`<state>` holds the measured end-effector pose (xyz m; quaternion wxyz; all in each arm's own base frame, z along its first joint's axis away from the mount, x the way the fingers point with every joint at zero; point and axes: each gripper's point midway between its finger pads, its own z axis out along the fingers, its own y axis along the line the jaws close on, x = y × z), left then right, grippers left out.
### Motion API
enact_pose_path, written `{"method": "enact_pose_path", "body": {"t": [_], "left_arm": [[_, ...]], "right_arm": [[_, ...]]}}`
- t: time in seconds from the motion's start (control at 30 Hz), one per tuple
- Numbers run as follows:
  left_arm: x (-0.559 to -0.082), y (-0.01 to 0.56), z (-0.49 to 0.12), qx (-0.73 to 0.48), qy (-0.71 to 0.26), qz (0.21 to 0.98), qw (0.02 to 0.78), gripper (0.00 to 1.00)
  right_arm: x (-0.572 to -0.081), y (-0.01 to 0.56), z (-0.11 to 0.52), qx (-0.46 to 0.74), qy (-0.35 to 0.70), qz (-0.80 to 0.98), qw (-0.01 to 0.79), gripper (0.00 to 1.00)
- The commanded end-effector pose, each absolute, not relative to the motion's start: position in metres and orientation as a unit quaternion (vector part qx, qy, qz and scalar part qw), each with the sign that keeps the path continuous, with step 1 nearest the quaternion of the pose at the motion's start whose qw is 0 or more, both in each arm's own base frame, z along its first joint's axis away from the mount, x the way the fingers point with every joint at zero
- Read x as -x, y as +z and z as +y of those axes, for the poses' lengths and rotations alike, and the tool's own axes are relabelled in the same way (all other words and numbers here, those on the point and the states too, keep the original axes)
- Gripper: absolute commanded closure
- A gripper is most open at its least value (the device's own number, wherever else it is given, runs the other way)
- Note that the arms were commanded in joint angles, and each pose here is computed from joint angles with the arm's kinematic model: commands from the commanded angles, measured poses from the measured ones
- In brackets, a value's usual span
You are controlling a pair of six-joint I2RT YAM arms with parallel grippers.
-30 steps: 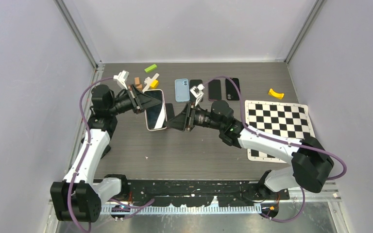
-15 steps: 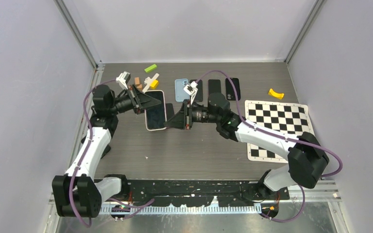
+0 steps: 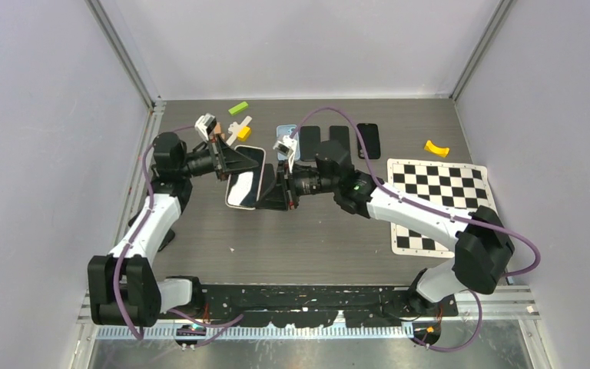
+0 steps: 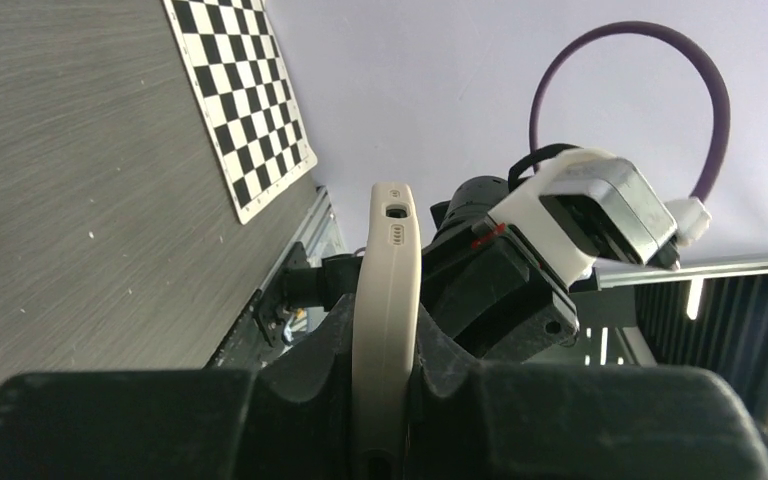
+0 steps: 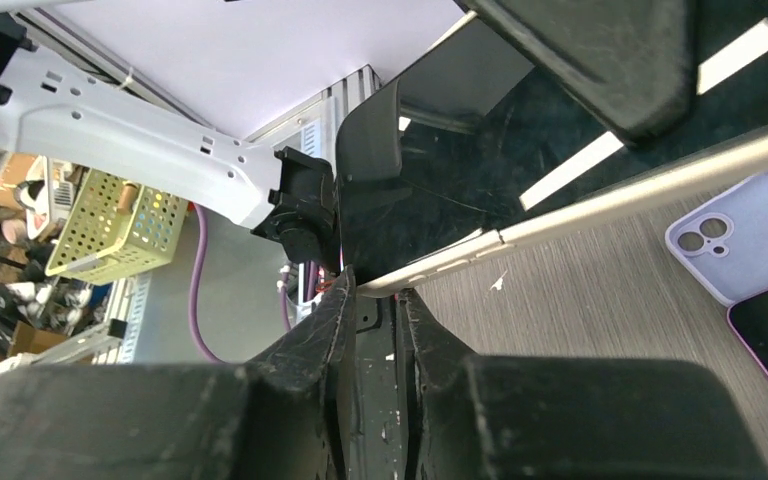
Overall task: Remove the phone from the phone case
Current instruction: Remove the phone case from the phone.
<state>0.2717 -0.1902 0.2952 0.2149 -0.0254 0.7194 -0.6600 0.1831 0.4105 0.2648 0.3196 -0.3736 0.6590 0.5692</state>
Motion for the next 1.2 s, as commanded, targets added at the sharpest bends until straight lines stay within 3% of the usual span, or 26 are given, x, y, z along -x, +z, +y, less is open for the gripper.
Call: {"method": "enact_pose_path", "body": {"t": [0.0, 0.27, 0.5, 0.57, 0.63, 0.67, 0.73, 0.8, 0.97, 1.03, 1.17], "left_arm": [[-0.285, 0.315, -0.201, 0.118, -0.691, 0.692, 0.173, 1.0], [-0.287, 0.302, -0.201, 0.163, -0.705, 0.674, 0.148, 1.0], [-0.29, 0.312, -0.197, 0.146, -0.7, 0.674, 0.186, 1.0], [-0.292, 0.314, -0.196, 0.139, -0.698, 0.674, 0.197, 1.0], [-0.293, 0.316, -0.196, 0.131, -0.697, 0.674, 0.205, 1.0], [-0.294, 0.316, -0.195, 0.129, -0.696, 0.675, 0.208, 1.0], [-0.294, 0.318, -0.196, 0.121, -0.696, 0.675, 0.214, 1.0], [-0.293, 0.319, -0.196, 0.116, -0.695, 0.675, 0.218, 1.0], [-0.291, 0.32, -0.196, 0.112, -0.692, 0.677, 0.222, 1.0], [-0.29, 0.321, -0.195, 0.112, -0.692, 0.677, 0.223, 1.0], [-0.289, 0.322, -0.195, 0.113, -0.692, 0.677, 0.223, 1.0]], "right_arm": [[-0.145, 0.241, 0.431, 0.456, 0.552, 0.63, 0.301, 0.99], [-0.164, 0.237, 0.432, 0.437, 0.517, 0.65, 0.344, 0.99], [-0.182, 0.249, 0.42, 0.368, 0.516, 0.669, 0.387, 0.99], [-0.179, 0.253, 0.412, 0.346, 0.531, 0.669, 0.388, 0.86], [-0.175, 0.259, 0.405, 0.321, 0.548, 0.667, 0.388, 0.61], [-0.173, 0.259, 0.402, 0.304, 0.559, 0.668, 0.384, 0.43], [-0.168, 0.274, 0.396, 0.278, 0.583, 0.658, 0.387, 0.31], [-0.168, 0.287, 0.392, 0.247, 0.606, 0.651, 0.385, 0.27], [-0.178, 0.318, 0.39, 0.16, 0.666, 0.63, 0.366, 0.29], [-0.184, 0.323, 0.392, 0.141, 0.679, 0.626, 0.357, 0.37], [-0.188, 0.33, 0.398, 0.135, 0.699, 0.616, 0.338, 0.64]]}}
